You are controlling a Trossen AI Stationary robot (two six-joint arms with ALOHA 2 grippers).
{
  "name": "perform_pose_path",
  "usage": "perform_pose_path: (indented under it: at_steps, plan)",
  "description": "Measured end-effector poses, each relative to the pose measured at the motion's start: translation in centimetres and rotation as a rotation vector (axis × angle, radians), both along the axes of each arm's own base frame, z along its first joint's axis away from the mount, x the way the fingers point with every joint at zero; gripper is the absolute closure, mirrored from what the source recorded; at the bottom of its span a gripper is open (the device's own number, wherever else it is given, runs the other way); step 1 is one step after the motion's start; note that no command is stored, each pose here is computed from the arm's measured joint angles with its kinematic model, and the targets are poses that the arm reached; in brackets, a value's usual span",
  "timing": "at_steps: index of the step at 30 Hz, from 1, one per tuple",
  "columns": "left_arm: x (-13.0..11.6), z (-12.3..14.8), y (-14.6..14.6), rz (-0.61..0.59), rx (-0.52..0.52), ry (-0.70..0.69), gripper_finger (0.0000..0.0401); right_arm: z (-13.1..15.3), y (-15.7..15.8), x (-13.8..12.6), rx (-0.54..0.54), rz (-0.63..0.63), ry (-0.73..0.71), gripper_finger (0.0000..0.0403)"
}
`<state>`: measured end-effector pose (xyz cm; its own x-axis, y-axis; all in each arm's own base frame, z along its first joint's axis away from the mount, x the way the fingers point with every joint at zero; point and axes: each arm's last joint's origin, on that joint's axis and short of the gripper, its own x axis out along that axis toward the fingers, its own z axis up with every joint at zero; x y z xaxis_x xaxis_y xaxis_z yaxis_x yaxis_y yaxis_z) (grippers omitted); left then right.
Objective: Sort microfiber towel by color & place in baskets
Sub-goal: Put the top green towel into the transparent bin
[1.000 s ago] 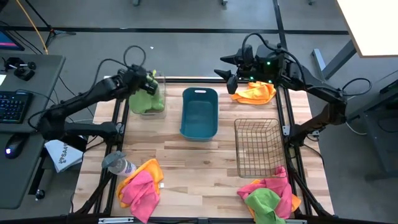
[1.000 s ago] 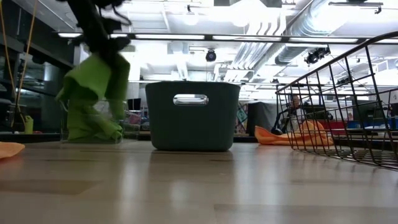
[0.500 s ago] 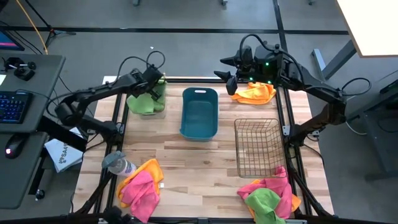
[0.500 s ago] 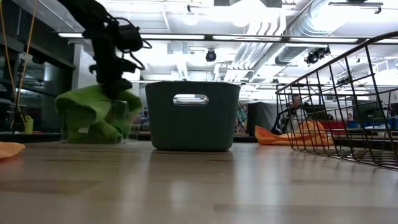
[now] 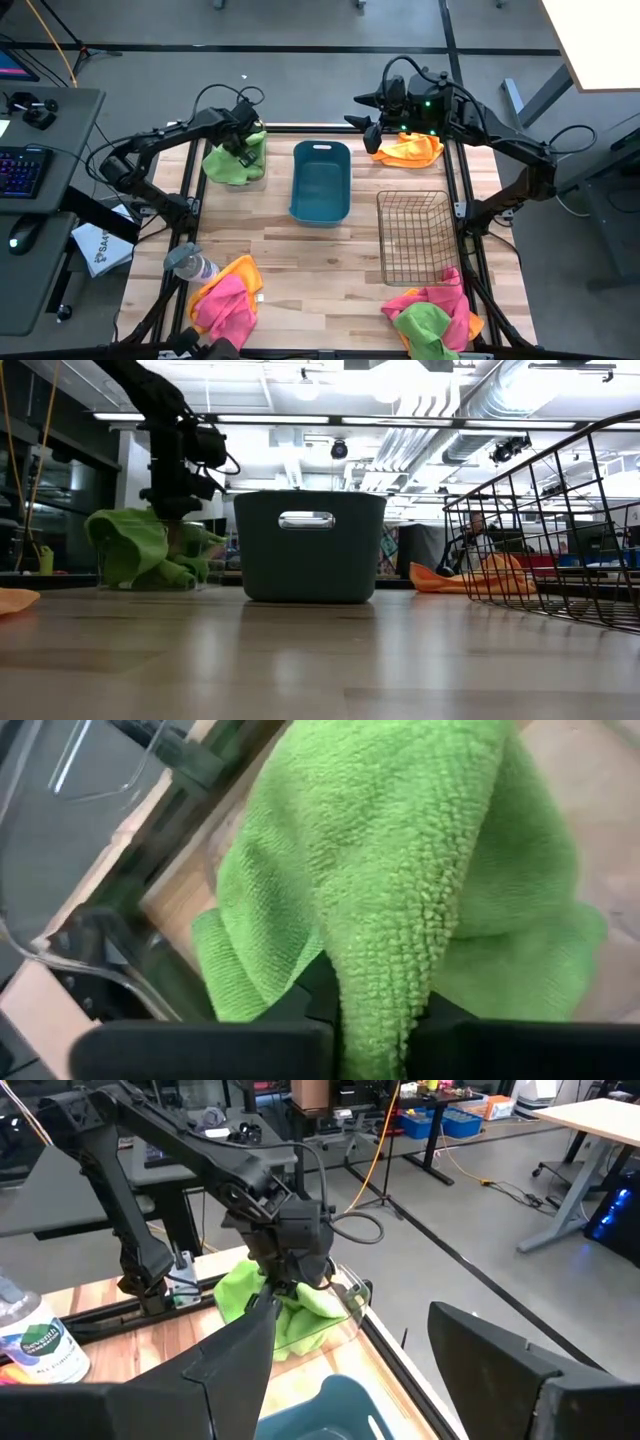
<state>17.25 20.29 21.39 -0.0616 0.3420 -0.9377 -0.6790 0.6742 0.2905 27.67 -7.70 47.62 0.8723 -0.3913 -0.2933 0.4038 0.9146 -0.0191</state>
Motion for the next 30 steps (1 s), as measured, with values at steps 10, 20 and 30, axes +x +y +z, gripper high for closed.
perform_pose_path:
  at_steps: [10,20,30]
  plan:
    - [0.9,4.0,-0.1,-0.009,-0.028,-0.088,0.0271,-0.1,0.0,0.0,0.000,0.001,0.008,0.0145]
    - [-0.5,9.0,-2.1,0.126,-0.157,-0.140,0.0218,-0.2,0.0,-0.1,0.004,0.001,0.025,0.0145]
    - [-3.4,8.2,-6.2,0.299,-0.090,-0.047,0.0217,-0.8,-0.1,0.3,0.006,0.004,0.061,0.0145]
